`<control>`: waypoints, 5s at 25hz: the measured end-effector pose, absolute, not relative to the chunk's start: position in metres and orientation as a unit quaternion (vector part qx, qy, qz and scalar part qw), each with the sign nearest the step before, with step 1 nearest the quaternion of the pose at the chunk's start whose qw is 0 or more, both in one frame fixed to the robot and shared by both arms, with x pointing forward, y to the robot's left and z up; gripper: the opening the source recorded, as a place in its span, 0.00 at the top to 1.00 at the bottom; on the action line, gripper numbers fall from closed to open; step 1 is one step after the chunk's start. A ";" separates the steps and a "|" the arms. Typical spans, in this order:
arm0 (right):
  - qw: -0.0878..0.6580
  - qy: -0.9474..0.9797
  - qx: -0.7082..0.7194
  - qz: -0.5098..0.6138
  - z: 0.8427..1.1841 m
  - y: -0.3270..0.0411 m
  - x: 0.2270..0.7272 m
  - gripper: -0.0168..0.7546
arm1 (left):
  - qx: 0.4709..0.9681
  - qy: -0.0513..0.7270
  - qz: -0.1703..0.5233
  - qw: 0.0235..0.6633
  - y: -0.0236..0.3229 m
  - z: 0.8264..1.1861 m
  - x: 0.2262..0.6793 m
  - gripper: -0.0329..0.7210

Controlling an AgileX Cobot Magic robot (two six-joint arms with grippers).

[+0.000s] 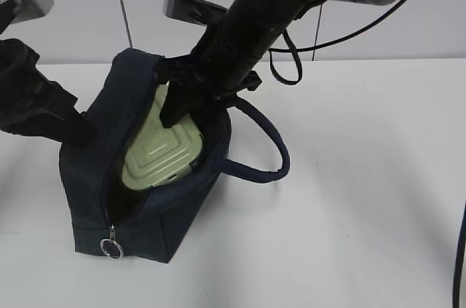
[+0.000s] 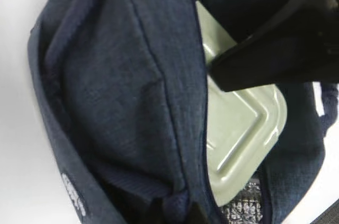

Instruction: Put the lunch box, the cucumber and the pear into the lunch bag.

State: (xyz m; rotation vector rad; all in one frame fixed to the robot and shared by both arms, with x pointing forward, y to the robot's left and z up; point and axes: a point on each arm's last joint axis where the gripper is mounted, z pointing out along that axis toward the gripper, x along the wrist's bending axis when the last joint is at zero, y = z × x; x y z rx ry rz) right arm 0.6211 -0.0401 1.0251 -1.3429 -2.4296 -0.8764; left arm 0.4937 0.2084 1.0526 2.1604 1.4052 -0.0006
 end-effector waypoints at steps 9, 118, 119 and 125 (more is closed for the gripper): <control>0.153 -0.820 -0.431 -0.344 1.018 -0.028 0.623 0.50 | 0.806 0.523 -0.001 0.276 0.209 1.052 0.493 0.93; -0.031 -0.828 -0.435 -0.352 1.089 -0.114 0.533 0.21 | 0.818 0.507 -0.010 0.271 0.195 1.055 0.546 0.82; -0.032 -0.829 -0.435 -0.351 1.089 -0.116 0.529 0.21 | 0.818 0.506 -0.009 0.272 0.195 1.056 0.546 0.75; -0.059 -0.821 -0.427 -0.375 1.086 -0.130 0.506 0.21 | 0.824 0.495 -0.002 0.277 0.196 1.062 0.542 0.43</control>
